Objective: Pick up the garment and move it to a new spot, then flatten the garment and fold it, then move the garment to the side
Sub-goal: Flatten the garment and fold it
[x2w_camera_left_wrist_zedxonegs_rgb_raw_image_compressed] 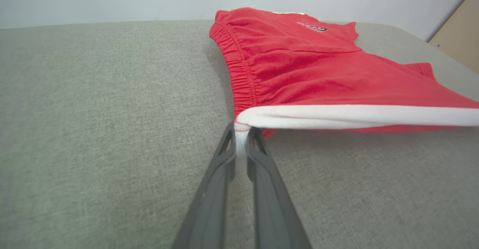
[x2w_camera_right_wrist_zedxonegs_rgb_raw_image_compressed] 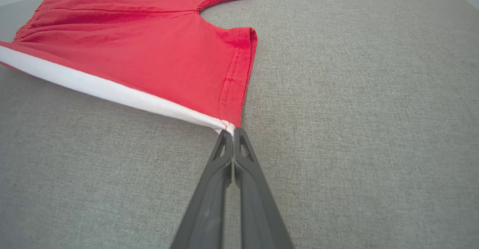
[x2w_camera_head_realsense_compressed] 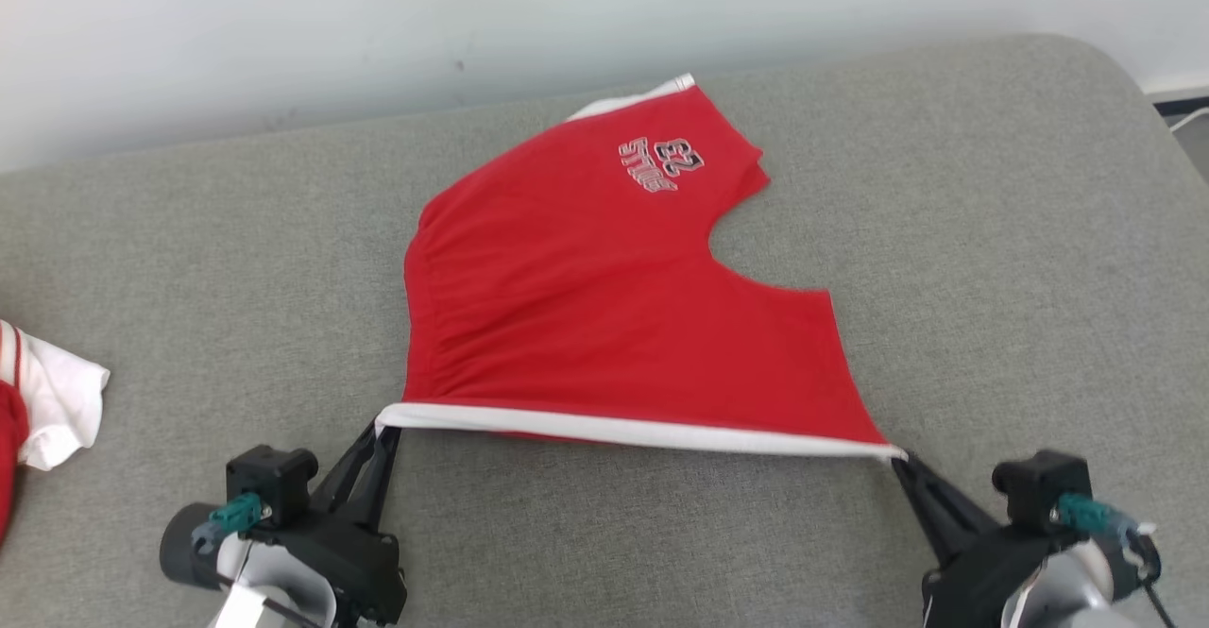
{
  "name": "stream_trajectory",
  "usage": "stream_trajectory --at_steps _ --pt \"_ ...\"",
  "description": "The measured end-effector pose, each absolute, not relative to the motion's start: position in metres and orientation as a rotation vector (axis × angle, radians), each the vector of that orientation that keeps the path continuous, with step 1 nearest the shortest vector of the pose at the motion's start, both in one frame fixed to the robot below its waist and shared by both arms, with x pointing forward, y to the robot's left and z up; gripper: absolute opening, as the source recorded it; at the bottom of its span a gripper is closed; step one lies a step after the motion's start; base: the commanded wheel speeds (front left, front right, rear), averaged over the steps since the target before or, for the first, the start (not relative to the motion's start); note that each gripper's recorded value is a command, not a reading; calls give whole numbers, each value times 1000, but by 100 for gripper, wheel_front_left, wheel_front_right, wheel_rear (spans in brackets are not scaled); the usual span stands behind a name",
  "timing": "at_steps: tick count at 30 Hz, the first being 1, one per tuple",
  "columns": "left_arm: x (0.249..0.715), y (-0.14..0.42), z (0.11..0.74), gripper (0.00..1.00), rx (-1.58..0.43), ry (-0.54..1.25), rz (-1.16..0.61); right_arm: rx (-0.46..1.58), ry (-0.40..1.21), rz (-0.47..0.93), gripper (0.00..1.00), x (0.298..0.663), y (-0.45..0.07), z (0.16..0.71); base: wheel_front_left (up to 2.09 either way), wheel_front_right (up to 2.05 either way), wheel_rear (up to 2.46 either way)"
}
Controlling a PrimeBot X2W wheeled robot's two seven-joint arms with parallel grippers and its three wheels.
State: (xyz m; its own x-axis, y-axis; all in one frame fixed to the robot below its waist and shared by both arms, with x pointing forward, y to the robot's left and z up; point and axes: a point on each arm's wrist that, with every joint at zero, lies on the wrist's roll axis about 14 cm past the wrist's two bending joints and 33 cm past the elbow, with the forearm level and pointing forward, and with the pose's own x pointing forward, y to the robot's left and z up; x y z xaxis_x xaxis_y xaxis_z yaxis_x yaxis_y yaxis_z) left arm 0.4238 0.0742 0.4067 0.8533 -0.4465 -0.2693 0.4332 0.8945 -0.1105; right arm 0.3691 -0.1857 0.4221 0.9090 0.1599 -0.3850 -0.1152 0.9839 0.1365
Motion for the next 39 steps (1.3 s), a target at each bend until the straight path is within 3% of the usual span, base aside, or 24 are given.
stream_trajectory --at_steps 22,33,39 --pt "386 76 386 0 -78 348 -452 117 597 172 0 319 -176 400 0 0 0" --pt "369 90 381 0 -92 361 -401 109 631 215 0 320 -165 405 0 0 0" --pt "359 88 379 0 -101 368 -406 139 713 246 0 302 -155 394 0 0 0"
